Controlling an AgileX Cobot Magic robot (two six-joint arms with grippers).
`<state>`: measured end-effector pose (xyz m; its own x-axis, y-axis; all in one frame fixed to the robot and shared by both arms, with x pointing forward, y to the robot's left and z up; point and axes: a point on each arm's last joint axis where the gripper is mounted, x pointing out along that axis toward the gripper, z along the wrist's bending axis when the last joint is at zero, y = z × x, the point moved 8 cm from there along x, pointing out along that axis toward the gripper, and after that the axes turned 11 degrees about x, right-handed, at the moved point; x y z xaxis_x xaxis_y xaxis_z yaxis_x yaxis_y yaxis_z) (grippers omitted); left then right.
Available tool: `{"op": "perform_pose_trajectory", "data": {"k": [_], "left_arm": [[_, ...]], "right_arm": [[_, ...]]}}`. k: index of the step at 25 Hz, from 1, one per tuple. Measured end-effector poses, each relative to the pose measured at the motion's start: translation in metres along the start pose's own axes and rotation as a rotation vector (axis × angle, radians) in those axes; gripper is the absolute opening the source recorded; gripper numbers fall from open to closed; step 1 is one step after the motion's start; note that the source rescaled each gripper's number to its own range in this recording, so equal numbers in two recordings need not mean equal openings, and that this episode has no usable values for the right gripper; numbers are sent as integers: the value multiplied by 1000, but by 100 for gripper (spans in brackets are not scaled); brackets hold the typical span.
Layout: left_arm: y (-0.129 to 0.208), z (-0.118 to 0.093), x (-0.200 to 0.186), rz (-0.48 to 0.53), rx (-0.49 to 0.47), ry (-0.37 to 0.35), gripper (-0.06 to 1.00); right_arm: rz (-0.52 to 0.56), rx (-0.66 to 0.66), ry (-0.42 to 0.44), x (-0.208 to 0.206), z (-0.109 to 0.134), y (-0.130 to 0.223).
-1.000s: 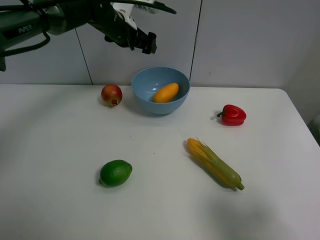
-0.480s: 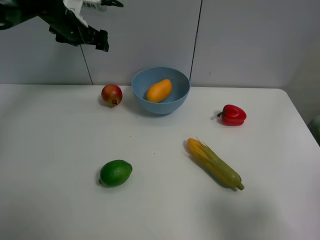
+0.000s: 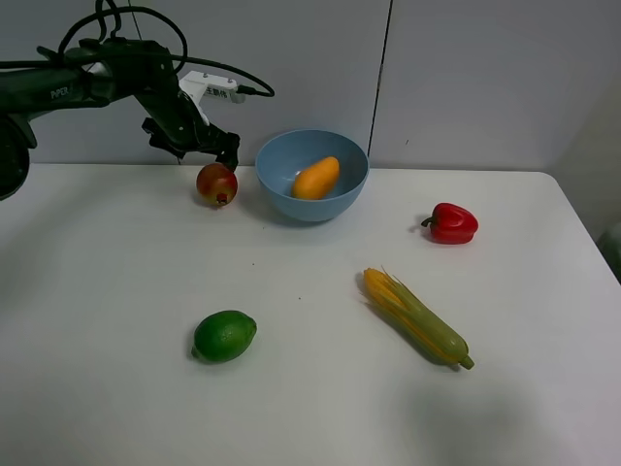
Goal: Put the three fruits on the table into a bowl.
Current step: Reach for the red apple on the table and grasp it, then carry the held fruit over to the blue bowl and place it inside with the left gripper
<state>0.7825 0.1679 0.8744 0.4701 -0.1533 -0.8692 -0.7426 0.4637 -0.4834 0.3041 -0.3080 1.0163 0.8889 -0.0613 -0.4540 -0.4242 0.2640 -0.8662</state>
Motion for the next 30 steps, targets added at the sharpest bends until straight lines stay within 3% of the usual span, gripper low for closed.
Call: {"op": "perform_pose_trajectory", "data": {"k": [11, 20, 21, 23, 24, 25, 30], "left_arm": [[21, -16, 32, 82, 11, 36, 98], [18, -14, 42, 45, 10, 22, 98], [21, -15, 46, 52, 10, 24, 95], [27, -16, 51, 73, 10, 30, 74], [30, -17, 54, 86, 8, 34, 57], [32, -18, 56, 94, 7, 37, 25], [34, -16, 53, 112, 7, 29, 26]], "right_arm": [[0, 0, 0, 0, 0, 0], [0, 0, 0, 0, 0, 0], [0, 0, 0, 0, 0, 0], [0, 0, 0, 0, 0, 0], [0, 0, 0, 0, 0, 0], [0, 0, 0, 0, 0, 0], [0, 0, 0, 0, 0, 0]]}}
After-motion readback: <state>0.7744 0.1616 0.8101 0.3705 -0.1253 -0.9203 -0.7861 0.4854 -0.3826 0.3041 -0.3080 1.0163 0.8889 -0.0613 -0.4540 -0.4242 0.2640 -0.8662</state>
